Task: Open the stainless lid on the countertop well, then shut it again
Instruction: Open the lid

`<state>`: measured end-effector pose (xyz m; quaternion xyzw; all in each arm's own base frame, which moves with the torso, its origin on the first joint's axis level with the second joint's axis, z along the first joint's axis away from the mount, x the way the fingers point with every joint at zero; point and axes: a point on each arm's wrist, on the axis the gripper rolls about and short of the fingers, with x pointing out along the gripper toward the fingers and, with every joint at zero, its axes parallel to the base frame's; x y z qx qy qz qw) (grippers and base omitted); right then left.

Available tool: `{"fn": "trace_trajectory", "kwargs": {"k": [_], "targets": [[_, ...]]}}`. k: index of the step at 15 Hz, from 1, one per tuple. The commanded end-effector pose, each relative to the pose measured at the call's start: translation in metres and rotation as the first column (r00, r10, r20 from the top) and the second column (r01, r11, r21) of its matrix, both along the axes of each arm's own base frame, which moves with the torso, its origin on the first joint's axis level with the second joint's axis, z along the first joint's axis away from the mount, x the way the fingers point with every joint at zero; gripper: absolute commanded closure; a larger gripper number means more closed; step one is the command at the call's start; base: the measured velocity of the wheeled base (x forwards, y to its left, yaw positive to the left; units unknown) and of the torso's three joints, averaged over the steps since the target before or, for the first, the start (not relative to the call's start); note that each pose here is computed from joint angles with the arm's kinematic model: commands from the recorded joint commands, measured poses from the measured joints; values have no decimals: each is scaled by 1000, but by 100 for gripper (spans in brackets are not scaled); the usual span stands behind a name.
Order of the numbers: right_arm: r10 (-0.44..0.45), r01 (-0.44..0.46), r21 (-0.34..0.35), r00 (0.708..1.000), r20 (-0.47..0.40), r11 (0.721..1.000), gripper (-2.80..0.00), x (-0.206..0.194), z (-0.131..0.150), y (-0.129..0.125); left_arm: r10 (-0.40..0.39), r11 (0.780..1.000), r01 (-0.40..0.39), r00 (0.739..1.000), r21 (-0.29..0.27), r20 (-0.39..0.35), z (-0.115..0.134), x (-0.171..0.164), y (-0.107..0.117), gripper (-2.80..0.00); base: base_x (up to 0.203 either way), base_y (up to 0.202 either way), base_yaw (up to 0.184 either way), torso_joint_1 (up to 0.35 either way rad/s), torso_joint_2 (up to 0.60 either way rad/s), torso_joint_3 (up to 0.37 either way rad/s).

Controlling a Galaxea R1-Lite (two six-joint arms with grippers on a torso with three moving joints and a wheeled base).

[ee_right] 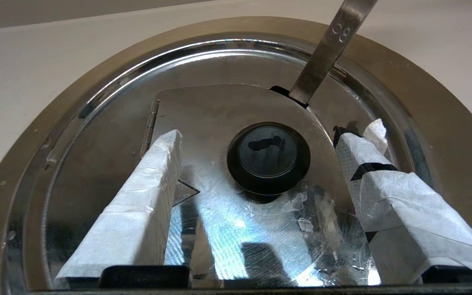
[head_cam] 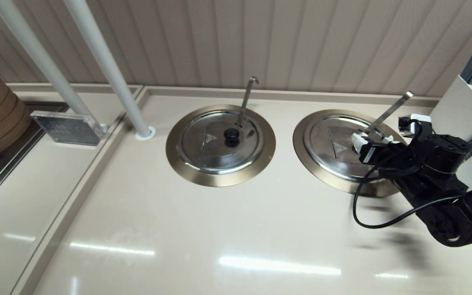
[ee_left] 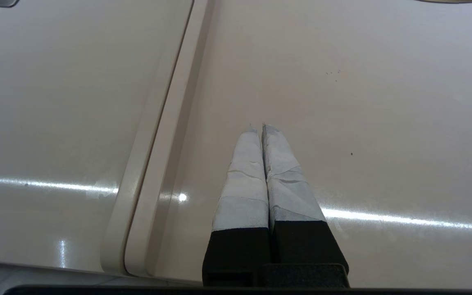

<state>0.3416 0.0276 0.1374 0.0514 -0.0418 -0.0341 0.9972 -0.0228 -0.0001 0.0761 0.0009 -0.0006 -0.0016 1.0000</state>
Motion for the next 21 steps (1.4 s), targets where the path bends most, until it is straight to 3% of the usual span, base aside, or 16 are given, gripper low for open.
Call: {"fn": "trace_trajectory", "kwargs": {"k": [1,21], "targets": [[-3,3,0,1000,-15,1000,-280,6,-9,0,0,1000,0,1000,0,-1,0,0,0,0,0,0,0,0,0,0],[8,-8,4,1000,-9,1000,-280,24,-15,3,0,1000,0,1000,0,-1,0,0,0,0,0,0,0,0,0,0]]}}
